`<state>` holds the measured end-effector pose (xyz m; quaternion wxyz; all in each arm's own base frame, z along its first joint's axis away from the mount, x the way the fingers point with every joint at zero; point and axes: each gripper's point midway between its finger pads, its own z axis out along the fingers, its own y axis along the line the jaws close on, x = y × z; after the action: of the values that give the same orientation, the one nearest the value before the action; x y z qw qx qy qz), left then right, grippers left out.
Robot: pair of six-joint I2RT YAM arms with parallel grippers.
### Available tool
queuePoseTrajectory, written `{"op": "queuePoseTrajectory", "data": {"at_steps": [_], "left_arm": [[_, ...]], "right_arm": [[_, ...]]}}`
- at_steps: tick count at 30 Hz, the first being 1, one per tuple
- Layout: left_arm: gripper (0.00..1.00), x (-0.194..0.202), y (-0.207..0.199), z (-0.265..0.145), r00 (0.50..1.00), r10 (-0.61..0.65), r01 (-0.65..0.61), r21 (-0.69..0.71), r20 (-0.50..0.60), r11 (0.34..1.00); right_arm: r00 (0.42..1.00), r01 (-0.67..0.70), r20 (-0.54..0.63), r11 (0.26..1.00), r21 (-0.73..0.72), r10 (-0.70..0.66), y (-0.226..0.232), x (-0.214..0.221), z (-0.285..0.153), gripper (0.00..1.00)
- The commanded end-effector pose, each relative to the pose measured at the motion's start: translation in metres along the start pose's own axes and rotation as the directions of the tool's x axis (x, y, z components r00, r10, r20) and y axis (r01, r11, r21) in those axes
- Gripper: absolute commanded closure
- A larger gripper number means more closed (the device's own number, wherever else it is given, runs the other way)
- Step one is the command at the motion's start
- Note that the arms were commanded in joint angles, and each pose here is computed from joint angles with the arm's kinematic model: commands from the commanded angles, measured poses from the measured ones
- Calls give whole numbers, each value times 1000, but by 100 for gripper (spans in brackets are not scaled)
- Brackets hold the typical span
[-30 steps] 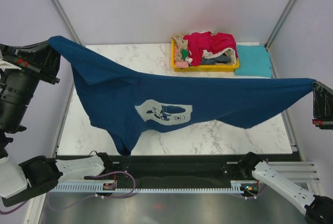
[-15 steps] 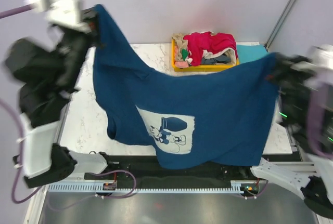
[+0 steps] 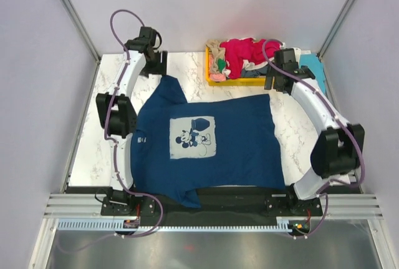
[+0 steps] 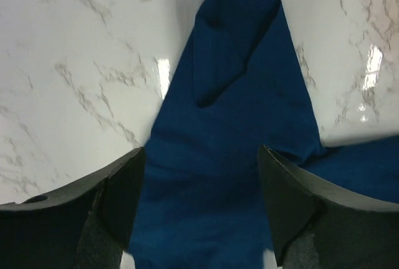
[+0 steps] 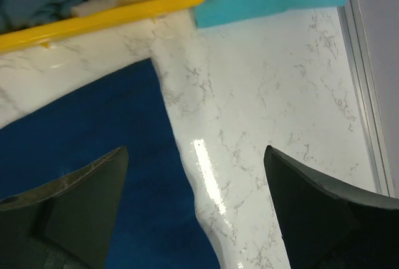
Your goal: Fold and stack the t-shirts
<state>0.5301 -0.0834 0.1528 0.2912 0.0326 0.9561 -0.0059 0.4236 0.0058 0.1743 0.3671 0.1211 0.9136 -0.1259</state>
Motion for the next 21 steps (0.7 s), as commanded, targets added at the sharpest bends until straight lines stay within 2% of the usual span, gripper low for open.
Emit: {"op": "queuePoseTrajectory", "data": {"at_steps": [1, 3, 5, 6, 7, 9, 11, 15, 21], "left_arm": [[19, -19, -20, -94, 986, -126, 118, 77, 112, 990], [15, -20, -14, -122, 971, -170, 162, 64, 165, 985], [15, 5, -9, -120, 972, -191, 188, 40, 134, 981], [15, -2, -8, -145, 952, -220, 211, 64, 214, 975], [16, 31, -6, -126, 963, -227, 223, 44, 146, 974], [16, 63, -6, -122, 951, -269, 264, 57, 149, 963], [17, 86, -7, -113, 942, -303, 297, 65, 142, 953], [19, 148, -13, -72, 918, -392, 387, 73, 59, 919], [21, 172, -17, -19, 903, -428, 429, 32, -23, 903]], "right_arm": [[978, -75, 182, 983, -165, 105, 8, -43, -63, 2], [975, -80, 186, 976, -205, 119, 9, -39, -73, 2], [979, -91, 154, 963, -254, 133, 15, -19, -72, 2], [974, -104, 166, 953, -285, 156, 15, -18, -82, 2], [977, -106, 144, 944, -314, 158, 21, -1, -75, 2], [972, -124, 135, 904, -410, 194, 35, 6, -80, 2], [980, -130, 71, 871, -474, 184, 51, 29, -73, 2], [984, -163, -35, 824, -543, 172, 83, 55, -46, 2], [982, -182, -135, 855, -486, 132, 100, 79, 7, 2]]}}
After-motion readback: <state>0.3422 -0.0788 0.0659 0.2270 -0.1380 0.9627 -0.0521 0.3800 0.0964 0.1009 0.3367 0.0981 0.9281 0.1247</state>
